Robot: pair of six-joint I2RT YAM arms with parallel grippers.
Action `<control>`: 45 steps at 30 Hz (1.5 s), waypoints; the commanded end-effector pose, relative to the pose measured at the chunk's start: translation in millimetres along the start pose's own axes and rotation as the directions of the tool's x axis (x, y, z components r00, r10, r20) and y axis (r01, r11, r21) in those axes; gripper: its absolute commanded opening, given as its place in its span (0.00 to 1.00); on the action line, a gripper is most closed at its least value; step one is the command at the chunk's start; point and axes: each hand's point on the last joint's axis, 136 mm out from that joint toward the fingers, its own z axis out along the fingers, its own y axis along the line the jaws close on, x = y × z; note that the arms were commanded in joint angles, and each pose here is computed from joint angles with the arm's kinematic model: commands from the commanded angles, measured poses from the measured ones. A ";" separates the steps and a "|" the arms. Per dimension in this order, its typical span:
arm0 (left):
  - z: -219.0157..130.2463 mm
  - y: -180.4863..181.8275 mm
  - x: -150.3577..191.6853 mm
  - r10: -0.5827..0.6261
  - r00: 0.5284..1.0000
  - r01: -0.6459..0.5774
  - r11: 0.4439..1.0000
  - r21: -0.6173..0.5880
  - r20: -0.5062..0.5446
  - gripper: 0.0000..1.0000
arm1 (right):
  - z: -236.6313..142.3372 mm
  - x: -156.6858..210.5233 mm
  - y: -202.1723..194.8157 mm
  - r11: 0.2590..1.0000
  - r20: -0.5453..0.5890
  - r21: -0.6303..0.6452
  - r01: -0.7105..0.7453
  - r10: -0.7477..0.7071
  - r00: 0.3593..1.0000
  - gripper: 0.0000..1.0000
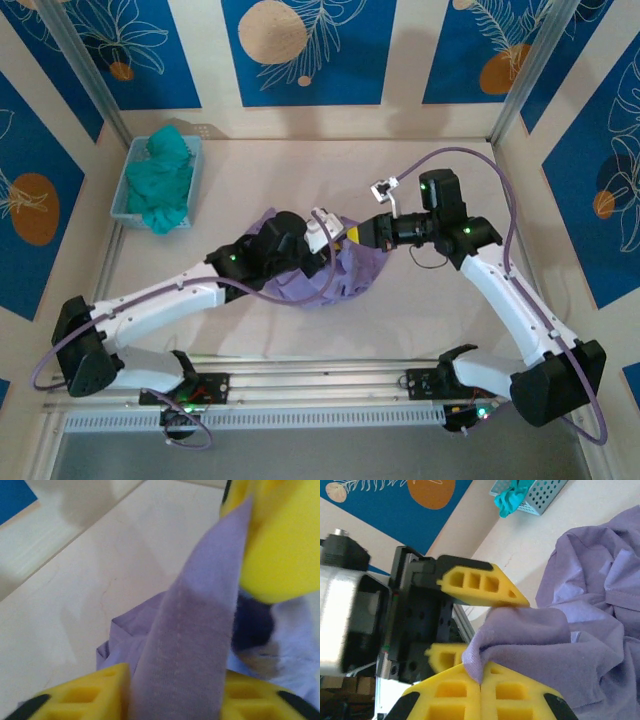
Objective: Fold the inside-out t-shirt
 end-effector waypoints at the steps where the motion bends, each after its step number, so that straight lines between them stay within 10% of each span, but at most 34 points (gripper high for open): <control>1: -8.5 -0.3 -12.8 -0.107 0.994 0.104 0.988 0.113 0.020 0.22 | -10.4 4.0 0.4 0.996 0.004 0.052 0.069 -0.069 0.998 0.00; 6: -25.1 -27.7 -17.0 -0.305 0.952 0.285 0.864 0.415 -0.020 0.00 | -9.8 6.7 -10.8 0.986 -0.004 0.112 0.120 -0.120 0.993 0.00; 13: -60.1 -43.6 -49.6 -0.510 0.860 0.381 0.666 0.641 0.020 0.00 | -1.9 -2.5 -43.0 0.958 0.007 0.281 0.059 -0.063 0.998 0.21; 23: -36.5 -15.0 -43.7 -0.603 0.797 0.507 0.696 0.508 0.031 0.00 | -32.4 19.1 -53.4 0.881 0.024 0.472 0.017 -0.032 0.999 0.33; 36: -31.0 -12.6 -38.1 -0.591 0.806 0.506 0.716 0.480 0.031 0.00 | -5.9 55.5 -28.2 0.966 0.062 0.244 -0.083 0.069 0.996 0.38; 45: -34.5 -13.7 -35.4 -0.583 0.812 0.500 0.720 0.481 0.030 0.00 | -9.8 37.4 -73.4 0.863 0.105 0.505 -0.033 -0.023 0.994 0.39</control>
